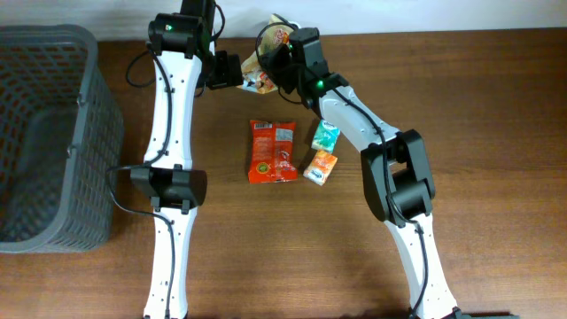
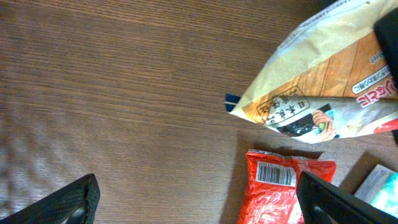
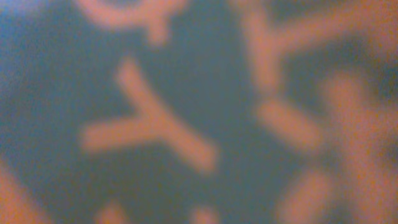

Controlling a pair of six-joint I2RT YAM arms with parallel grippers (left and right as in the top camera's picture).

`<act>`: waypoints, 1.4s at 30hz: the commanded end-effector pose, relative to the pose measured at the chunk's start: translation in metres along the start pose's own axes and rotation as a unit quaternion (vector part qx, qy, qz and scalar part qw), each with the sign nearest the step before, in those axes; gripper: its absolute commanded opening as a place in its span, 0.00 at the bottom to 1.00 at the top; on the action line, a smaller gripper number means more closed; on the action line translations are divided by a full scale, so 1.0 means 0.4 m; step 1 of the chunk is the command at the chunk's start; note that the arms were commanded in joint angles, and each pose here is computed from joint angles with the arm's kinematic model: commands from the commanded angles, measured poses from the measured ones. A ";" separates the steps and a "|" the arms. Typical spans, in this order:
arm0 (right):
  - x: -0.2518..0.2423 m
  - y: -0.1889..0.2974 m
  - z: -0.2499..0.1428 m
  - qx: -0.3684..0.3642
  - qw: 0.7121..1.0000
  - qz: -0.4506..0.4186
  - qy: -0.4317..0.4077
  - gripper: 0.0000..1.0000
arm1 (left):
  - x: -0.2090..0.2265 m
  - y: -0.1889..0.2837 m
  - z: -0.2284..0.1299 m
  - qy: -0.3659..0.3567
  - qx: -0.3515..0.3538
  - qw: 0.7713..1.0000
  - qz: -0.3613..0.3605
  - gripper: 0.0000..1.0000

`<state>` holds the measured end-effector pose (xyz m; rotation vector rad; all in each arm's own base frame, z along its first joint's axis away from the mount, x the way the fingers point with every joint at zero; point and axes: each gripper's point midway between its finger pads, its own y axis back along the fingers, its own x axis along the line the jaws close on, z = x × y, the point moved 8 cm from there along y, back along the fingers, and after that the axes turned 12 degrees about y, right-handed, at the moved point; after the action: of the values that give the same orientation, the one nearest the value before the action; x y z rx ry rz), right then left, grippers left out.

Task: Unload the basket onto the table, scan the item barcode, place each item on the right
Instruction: 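Hold the wet-wipes pack in front of the scanner with the right gripper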

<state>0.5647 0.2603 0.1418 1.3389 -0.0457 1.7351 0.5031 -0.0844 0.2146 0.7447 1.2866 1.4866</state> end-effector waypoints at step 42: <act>0.060 0.054 0.228 -0.114 0.988 0.017 0.107 0.04 | -0.002 0.006 0.000 -0.004 -0.004 1.000 0.001 0.99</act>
<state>0.6068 0.2460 0.1857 1.0290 -0.0678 1.8565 0.5030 -0.0843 0.2146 0.7454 1.2871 1.4865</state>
